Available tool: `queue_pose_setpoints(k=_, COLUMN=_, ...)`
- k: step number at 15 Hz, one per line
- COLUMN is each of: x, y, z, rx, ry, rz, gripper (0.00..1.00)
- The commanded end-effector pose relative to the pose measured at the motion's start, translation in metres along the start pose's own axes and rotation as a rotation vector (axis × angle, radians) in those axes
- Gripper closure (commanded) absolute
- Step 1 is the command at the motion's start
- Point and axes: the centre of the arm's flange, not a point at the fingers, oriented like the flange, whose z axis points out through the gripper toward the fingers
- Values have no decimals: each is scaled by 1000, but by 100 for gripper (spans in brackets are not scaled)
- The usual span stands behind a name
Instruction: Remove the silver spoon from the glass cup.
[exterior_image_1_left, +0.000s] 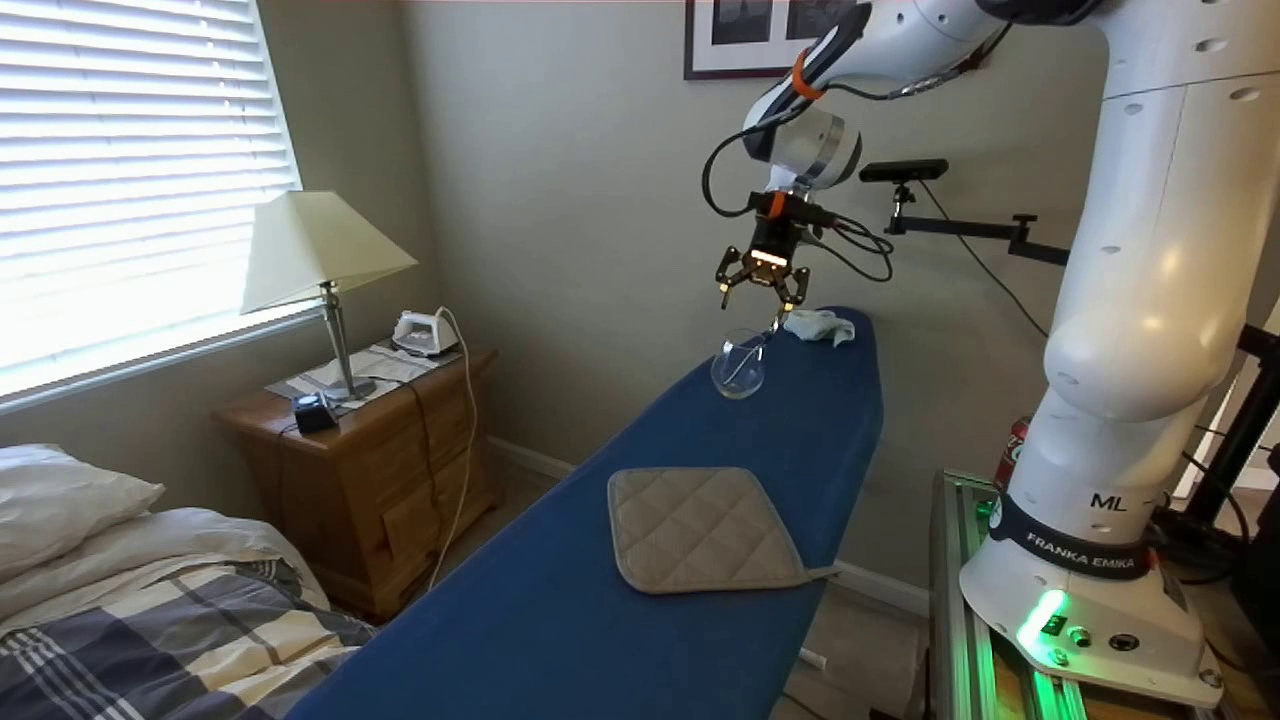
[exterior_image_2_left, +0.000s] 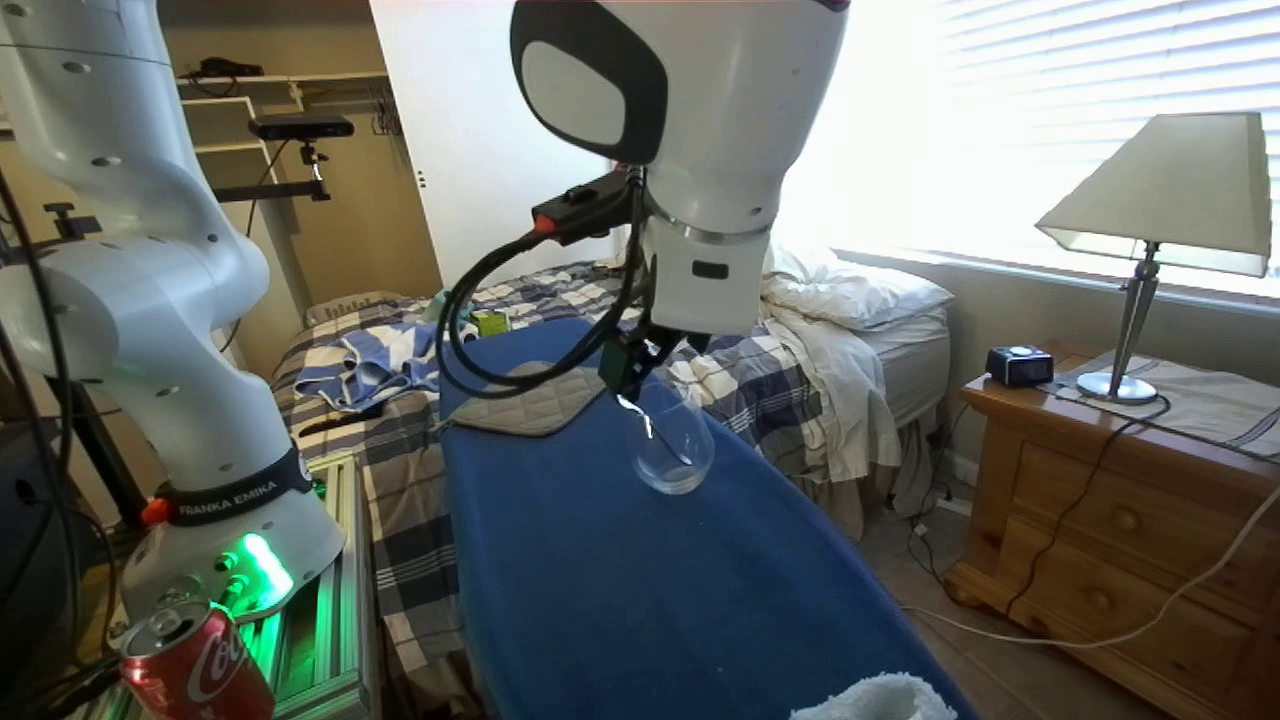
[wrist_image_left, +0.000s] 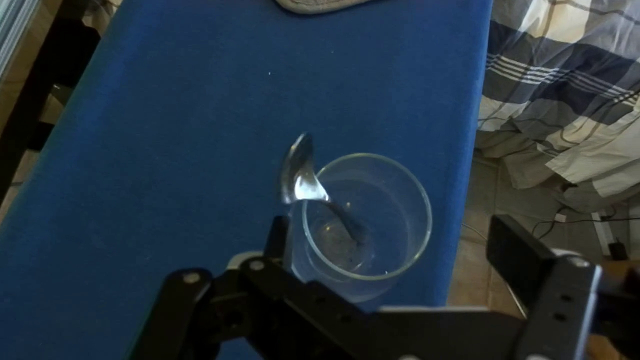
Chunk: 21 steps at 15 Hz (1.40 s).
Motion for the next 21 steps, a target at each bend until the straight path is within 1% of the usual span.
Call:
queue_pose_setpoints(k=1, x=8, y=-5, z=-8, rx=25, ry=-15, rz=6, gripper=0)
queue_pose_setpoints(k=5, x=4, y=2, z=-5, rx=-21, ry=-25, rz=32, gripper=0)
queue_pose_setpoints(k=10, x=1, y=9, z=-2, rx=-41, ry=-58, rz=47, gripper=0)
queue_pose_setpoints(k=15, x=1, y=13, z=1, rx=-75, ry=-55, rz=46, gripper=0)
queue_pose_setpoints(k=20, x=3, y=17, z=13, rx=-81, ry=-109, rz=67, gripper=0)
queue_pose_setpoints(k=21, x=3, y=18, z=16, rx=-87, ry=-118, rz=69, gripper=5)
